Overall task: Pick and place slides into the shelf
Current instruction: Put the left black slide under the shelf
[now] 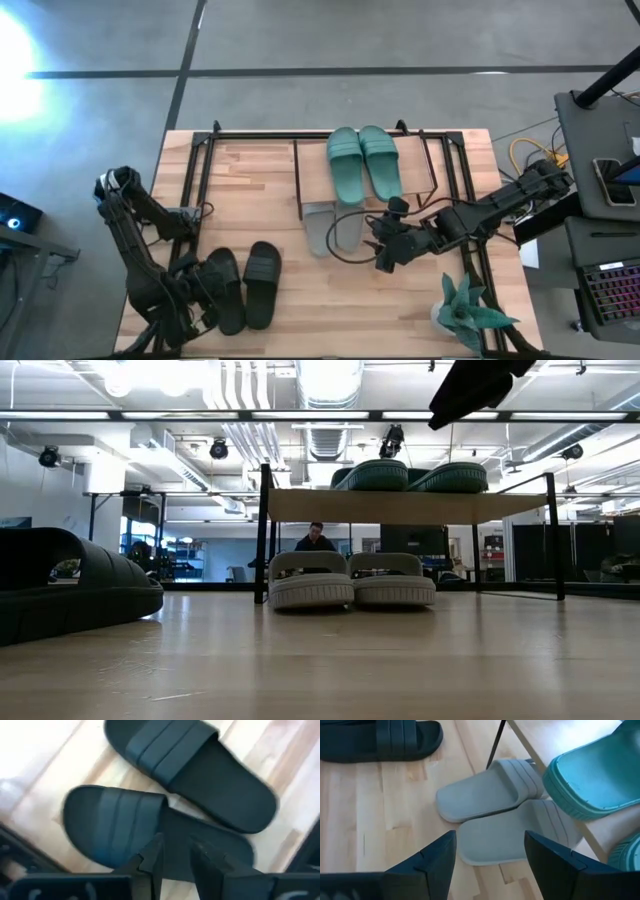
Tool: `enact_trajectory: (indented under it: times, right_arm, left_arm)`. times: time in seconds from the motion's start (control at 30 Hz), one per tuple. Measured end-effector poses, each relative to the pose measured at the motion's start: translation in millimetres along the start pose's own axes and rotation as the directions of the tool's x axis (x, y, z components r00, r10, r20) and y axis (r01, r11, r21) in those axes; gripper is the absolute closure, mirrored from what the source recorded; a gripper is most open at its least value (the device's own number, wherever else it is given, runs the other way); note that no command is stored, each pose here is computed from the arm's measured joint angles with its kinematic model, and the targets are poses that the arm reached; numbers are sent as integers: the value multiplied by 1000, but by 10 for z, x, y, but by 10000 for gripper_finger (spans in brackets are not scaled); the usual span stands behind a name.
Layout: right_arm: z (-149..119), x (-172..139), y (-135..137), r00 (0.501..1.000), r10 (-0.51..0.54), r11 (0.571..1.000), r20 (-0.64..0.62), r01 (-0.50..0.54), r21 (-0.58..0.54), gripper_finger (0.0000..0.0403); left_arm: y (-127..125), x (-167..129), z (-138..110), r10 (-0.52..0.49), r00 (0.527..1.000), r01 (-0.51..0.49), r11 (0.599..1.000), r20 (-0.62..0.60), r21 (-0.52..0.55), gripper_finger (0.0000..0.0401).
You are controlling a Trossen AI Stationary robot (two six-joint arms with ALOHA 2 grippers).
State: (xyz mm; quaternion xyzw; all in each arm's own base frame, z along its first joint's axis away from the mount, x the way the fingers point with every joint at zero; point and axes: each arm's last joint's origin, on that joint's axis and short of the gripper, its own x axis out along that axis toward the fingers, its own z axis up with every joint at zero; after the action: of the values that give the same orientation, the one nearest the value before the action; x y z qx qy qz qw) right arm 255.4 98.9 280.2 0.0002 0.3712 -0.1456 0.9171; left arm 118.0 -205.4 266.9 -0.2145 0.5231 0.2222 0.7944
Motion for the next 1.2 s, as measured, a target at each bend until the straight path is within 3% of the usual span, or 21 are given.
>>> enact_trajectory:
  times: [0.17, 0.37, 0.47, 0.57, 0.7, 0.77, 1.2]
  right_arm:
    - [-52, 30, -6, 1000, -8, 1000, -17, 8, -14, 177]
    - [-113, 39, -29, 998, -31, 999, -60, 29, -34, 177]
    - [-138, 47, -37, 996, -39, 998, -74, 36, -44, 177]
    - [-169, 62, -42, 995, -46, 998, -85, 41, -52, 177]
    - [-208, 83, -46, 994, -51, 997, -95, 46, -60, 177]
    - [-225, 93, -48, 994, -54, 997, -100, 48, -63, 177]
    - [-244, 108, -55, 993, -58, 997, -106, 52, -56, 177]
  left_arm:
    - [-1, 45, -23, 24, 1000, -24, 999, -8, 41, 302]
    - [-153, 159, -113, 2, 997, 4, 997, -81, 81, 275]
    - [-229, 258, -171, 42, 995, -33, 994, -85, 102, 269]
    - [-255, 348, -214, 148, 986, -136, 982, -80, 134, 268]
    - [-216, 478, -274, 349, 934, -336, 930, -71, 151, 268]
    - [-224, 536, -302, 389, 919, -375, 914, -69, 155, 268]
    - [-446, 583, -352, 392, 916, -378, 914, -80, 151, 268]
